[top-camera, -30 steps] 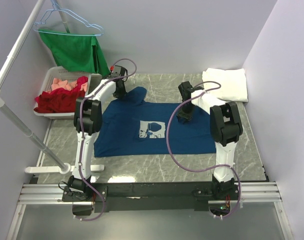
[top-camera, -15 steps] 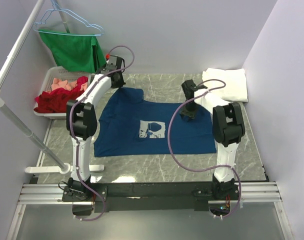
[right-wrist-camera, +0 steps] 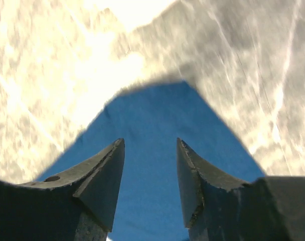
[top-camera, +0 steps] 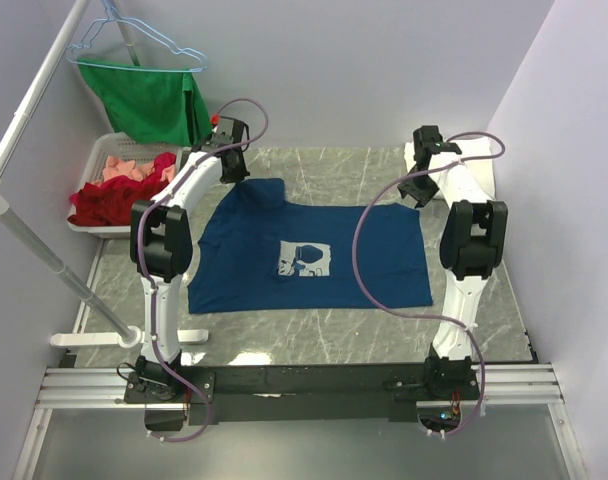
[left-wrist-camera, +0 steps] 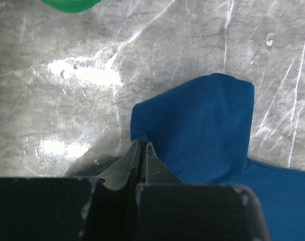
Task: Fold and stack the t-shirts
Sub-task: Fold the tshirt
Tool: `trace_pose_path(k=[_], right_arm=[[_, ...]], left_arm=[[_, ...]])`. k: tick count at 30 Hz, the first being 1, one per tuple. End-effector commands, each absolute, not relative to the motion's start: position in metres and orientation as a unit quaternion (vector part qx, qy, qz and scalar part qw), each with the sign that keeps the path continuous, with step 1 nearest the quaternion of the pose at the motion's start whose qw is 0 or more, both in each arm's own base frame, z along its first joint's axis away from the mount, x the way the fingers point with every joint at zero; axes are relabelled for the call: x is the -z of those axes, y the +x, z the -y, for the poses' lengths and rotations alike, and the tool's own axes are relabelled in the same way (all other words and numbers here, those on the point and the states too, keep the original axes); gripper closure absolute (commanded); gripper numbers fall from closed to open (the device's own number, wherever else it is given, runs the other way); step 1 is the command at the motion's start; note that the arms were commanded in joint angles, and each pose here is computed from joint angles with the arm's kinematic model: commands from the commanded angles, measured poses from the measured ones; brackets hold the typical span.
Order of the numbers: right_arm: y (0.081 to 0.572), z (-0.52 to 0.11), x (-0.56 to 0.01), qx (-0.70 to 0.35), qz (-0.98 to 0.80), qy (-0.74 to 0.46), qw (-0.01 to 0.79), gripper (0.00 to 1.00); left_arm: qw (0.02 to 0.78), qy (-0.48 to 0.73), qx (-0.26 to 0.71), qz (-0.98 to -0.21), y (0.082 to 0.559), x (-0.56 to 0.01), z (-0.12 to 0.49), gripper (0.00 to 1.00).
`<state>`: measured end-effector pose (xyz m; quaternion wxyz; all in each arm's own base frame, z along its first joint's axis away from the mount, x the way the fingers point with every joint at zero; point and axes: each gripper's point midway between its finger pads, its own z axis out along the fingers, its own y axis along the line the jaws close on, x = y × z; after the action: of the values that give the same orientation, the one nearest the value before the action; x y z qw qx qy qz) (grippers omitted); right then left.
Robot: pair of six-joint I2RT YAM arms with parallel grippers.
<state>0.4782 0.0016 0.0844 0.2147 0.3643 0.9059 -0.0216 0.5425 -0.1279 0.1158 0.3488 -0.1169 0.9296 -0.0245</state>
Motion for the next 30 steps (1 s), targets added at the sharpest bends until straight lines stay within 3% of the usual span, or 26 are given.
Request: trace_pose_path(k=[1, 15, 30], right_arm=[[0.488, 0.009, -0.071, 0.041, -0.909, 0.360, 0.204, 0.46], [0.503, 0.044, -0.054, 0.055, -0.900, 0.388, 0.191, 0.43], [0.506, 0.028, -0.028, 0.017, -0.913, 0.376, 0.156, 0.43]], left_arm=[[0.391, -0.120, 0.033, -0.912, 0.546, -0.155, 0.127, 0.98], [0.378, -0.118, 0.033, -0.918, 0.545, -0.144, 0.129, 0.97], [0.371, -0.118, 0.028, -0.921, 0.545, -0.137, 0.128, 0.96]])
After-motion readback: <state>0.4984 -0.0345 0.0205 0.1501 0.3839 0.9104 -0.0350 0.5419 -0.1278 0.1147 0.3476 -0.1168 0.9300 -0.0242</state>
